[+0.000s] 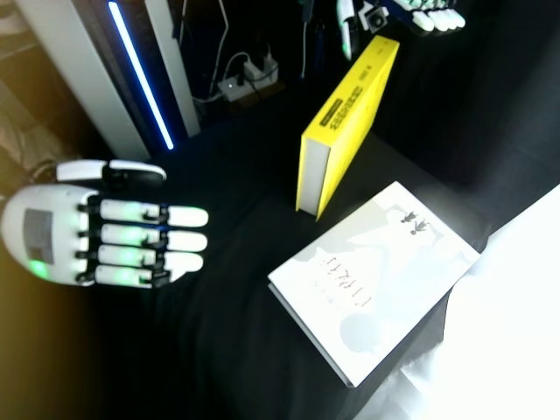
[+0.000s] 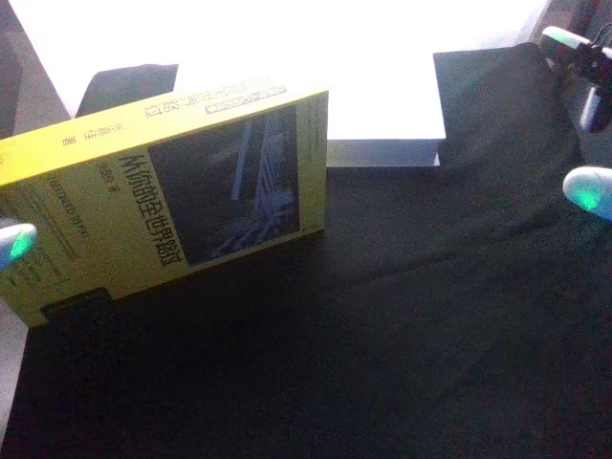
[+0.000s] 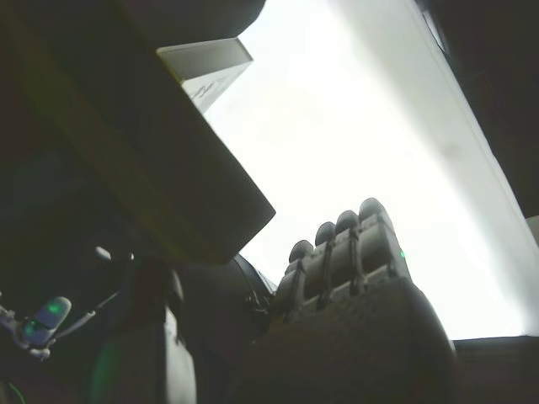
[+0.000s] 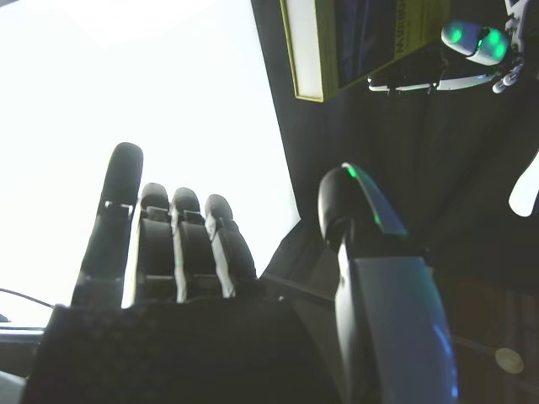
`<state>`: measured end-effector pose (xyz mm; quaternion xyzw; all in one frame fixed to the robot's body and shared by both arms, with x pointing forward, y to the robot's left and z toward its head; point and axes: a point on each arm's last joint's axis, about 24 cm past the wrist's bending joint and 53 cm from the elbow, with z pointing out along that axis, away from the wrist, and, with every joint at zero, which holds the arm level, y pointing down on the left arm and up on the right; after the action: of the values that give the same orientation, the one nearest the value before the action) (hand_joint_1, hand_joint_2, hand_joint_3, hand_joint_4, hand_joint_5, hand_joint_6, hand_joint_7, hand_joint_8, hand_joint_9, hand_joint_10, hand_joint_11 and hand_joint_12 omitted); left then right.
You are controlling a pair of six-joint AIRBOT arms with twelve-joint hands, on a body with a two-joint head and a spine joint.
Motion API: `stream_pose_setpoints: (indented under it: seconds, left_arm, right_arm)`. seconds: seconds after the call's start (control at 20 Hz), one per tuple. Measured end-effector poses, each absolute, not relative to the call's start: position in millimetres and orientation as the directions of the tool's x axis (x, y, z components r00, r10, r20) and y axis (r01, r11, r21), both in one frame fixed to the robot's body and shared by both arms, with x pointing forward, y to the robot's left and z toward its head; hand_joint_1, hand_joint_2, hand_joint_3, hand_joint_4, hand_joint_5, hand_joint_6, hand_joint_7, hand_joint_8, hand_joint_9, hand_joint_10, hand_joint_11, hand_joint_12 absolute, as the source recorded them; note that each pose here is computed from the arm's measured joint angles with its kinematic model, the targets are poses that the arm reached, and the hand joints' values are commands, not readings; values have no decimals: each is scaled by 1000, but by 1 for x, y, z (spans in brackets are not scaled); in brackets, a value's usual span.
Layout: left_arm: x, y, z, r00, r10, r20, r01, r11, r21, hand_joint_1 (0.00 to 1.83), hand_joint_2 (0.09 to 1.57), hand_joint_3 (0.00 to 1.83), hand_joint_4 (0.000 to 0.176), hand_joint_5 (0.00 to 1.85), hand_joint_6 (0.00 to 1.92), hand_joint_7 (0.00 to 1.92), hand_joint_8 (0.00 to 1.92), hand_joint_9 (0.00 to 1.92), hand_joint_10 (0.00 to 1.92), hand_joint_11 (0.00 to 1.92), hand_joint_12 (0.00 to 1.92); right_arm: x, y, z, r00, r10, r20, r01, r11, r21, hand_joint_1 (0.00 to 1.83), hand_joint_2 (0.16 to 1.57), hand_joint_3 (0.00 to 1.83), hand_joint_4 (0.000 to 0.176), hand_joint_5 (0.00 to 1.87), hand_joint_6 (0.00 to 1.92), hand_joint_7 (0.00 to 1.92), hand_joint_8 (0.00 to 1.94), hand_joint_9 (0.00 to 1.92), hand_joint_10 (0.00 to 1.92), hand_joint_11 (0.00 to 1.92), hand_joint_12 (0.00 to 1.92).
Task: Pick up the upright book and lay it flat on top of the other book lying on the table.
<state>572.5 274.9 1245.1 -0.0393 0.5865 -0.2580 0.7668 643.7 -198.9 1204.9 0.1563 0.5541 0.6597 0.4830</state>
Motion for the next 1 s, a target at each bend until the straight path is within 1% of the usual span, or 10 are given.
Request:
stream_pose_setpoints:
  seconds: [0.1, 0.2, 0.25, 0.4, 0.45, 0.5, 0.55, 0.7, 0.85, 1.0]
  left_arm:
    - [573, 278, 1241, 166, -451, -877, 342, 860, -378, 542, 1026, 0, 81, 0, 0, 17, 6, 0, 0, 22, 11]
    - [575, 284, 1237, 155, -474, -867, 329, 852, -408, 534, 1033, 0, 93, 0, 0, 39, 9, 67, 20, 0, 569]
    - [576, 286, 1233, 143, -485, -863, 324, 847, -422, 559, 1036, 0, 86, 13, 4, 76, 10, 113, 30, 0, 735]
    - [577, 288, 1230, 136, -493, -859, 316, 844, -434, 605, 1034, 0, 109, 43, 10, 126, 15, 163, 41, 0, 835]
    - [577, 288, 1230, 136, -493, -859, 317, 843, -434, 657, 1047, 2, 70, 67, 13, 152, 14, 210, 52, 0, 888]
    - [577, 287, 1229, 134, -495, -858, 317, 842, -436, 677, 1058, 4, 48, 97, 17, 183, 15, 242, 55, 0, 931]
    - [577, 286, 1228, 131, -498, -857, 317, 840, -440, 706, 1084, 4, 0, 160, 18, 255, 13, 302, 52, 0, 985]
    - [577, 285, 1224, 118, -501, -857, 315, 838, -446, 846, 1162, 6, 0, 345, 24, 473, 25, 542, 109, 31, 1357]
    - [578, 285, 1222, 115, -509, -853, 314, 834, -455, 965, 1213, 1, 0, 442, 16, 612, 21, 638, 208, 159, 1447]
    - [578, 286, 1223, 122, -513, -850, 317, 831, -456, 959, 1261, 3, 0, 547, 9, 704, 13, 540, 536, 211, 1429]
  right_arm:
    - [644, -199, 1205, -485, 810, -329, -464, 81, 882, 554, 1222, 35, 0, 0, 0, 0, 0, 0, 0, 0, 1921]
    - [644, -199, 1204, -485, 810, -329, -463, 81, 883, 591, 1219, 32, 0, 0, 0, 0, 0, 0, 0, 0, 1920]
    - [644, -198, 1204, -486, 810, -329, -463, 81, 883, 559, 1223, 32, 0, 0, 0, 0, 0, 0, 0, 0, 1921]
    - [643, -197, 1203, -488, 809, -327, -461, 78, 884, 555, 1222, 30, 0, 0, 0, 0, 0, 0, 0, 0, 1921]
    - [643, -197, 1203, -488, 809, -326, -461, 78, 884, 538, 1225, 30, 0, 0, 0, 0, 0, 0, 0, 0, 1921]
    - [643, -197, 1203, -488, 810, -326, -461, 78, 884, 546, 1227, 30, 0, 0, 0, 0, 0, 0, 0, 0, 1921]
    - [643, -197, 1203, -488, 810, -326, -461, 78, 884, 537, 1231, 31, 0, 0, 0, 0, 0, 0, 0, 0, 1921]
    - [643, -197, 1203, -488, 810, -325, -461, 78, 884, 588, 1244, 34, 0, 0, 0, 0, 0, 0, 0, 0, 1921]
    - [643, -197, 1203, -488, 810, -326, -461, 78, 884, 613, 1250, 35, 0, 0, 0, 0, 0, 0, 0, 0, 1921]
    - [643, -197, 1203, -488, 810, -325, -460, 78, 884, 611, 1256, 33, 0, 0, 0, 0, 0, 0, 0, 0, 1921]
